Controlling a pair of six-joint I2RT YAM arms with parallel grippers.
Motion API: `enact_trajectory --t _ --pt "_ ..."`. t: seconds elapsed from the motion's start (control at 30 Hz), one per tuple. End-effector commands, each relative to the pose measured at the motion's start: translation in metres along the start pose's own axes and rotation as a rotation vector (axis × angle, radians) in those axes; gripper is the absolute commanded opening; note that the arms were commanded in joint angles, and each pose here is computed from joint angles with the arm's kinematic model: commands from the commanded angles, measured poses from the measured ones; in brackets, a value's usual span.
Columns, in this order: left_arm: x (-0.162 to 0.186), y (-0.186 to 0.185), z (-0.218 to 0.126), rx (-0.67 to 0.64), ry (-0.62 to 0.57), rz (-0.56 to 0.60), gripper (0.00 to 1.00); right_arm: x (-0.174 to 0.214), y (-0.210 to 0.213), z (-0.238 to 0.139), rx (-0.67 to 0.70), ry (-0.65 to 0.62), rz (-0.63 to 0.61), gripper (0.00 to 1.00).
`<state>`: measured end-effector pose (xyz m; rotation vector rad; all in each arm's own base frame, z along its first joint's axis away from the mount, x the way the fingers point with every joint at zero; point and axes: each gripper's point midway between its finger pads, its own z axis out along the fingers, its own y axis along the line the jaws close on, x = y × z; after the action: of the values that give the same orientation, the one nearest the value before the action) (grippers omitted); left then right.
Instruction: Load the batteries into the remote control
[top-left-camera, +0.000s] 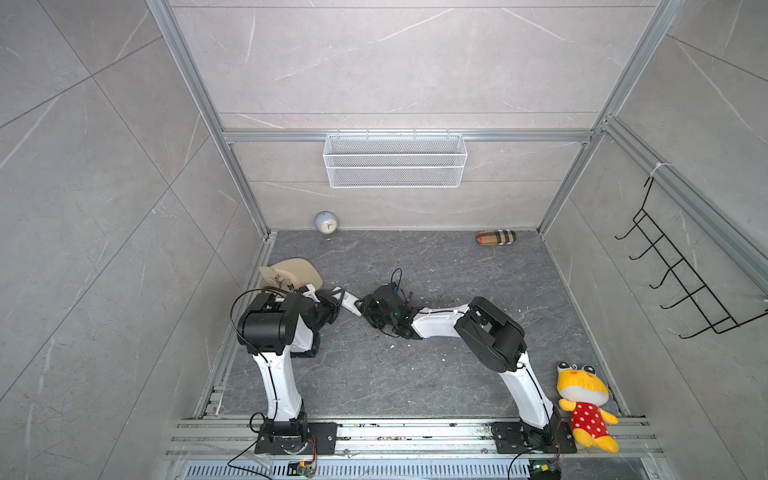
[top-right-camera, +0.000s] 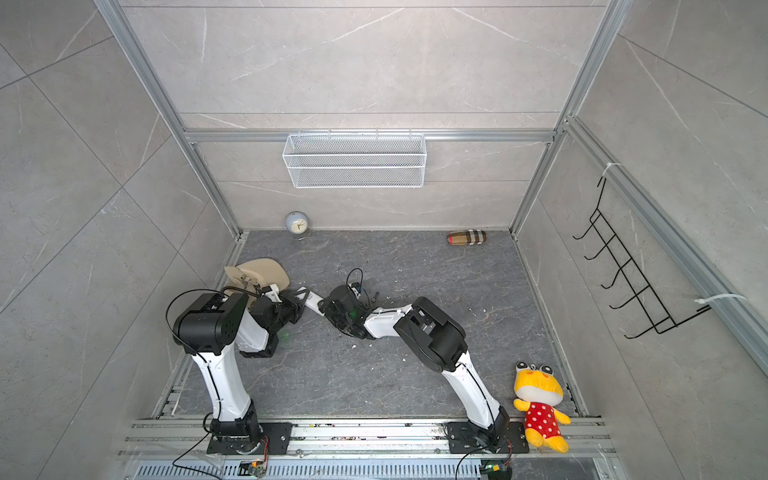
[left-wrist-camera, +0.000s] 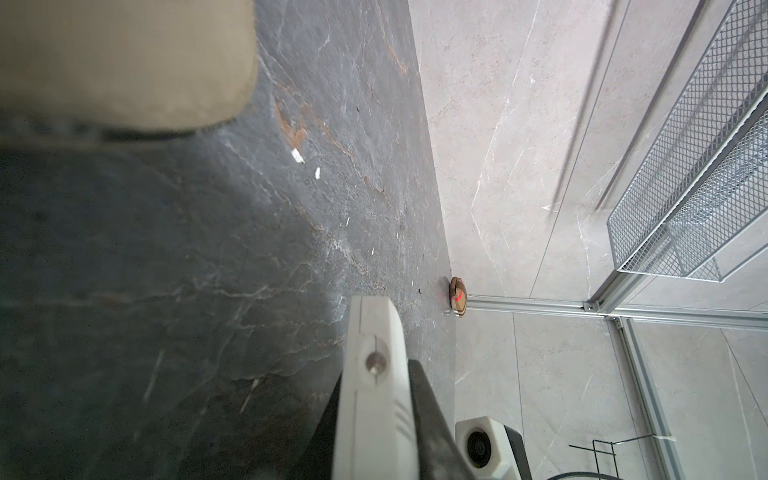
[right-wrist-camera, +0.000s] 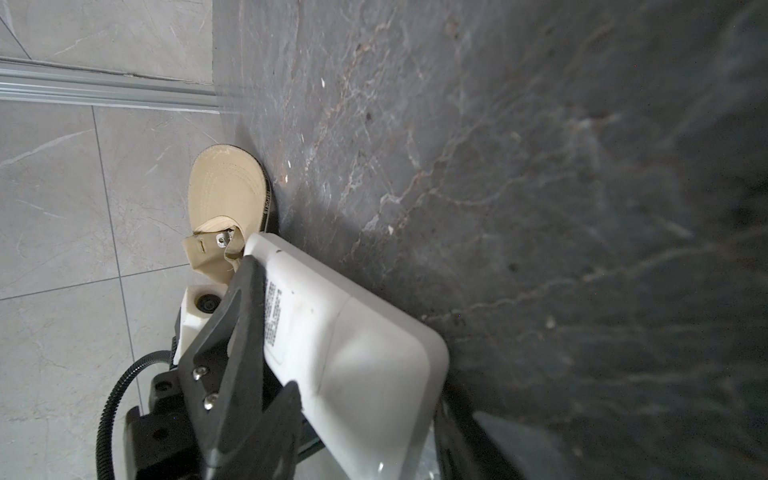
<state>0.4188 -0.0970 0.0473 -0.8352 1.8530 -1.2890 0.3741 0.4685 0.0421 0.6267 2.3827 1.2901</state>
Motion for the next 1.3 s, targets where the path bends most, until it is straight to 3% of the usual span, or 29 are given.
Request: enact_trajectory --t 0.0,0.27,0.63,0.77,0.9,1.27 --pt "-0.008 -0.025 -0.005 0.076 -0.026 0.043 0.0 -0.002 0.006 0.003 0.014 -0.009 -0.024 0.52" --pt "-0.008 -0.025 -0.005 0.077 -0.023 0.033 0.0 -0.005 0.007 0.006 0.024 -0.016 -0.026 0.48" --pt "-0.009 -0.019 -0.003 0.067 -0.02 0.0 0.0 -0.004 0.005 0.012 0.03 -0.011 -0.025 0.51" --pt "-0.01 -0.017 -0.003 0.064 -0.019 -0.008 0.0 -0.005 0.004 0.013 0.033 -0.015 -0.02 0.47" --pt "-0.01 -0.017 -0.002 0.066 -0.017 -0.007 0.0 -0.005 0.002 0.012 0.039 -0.016 -0.023 0.37" --pt "-0.015 -0.014 -0.005 0.055 -0.038 -0.006 0.0 -0.006 -0.029 0.001 0.115 -0.017 -0.041 0.34"
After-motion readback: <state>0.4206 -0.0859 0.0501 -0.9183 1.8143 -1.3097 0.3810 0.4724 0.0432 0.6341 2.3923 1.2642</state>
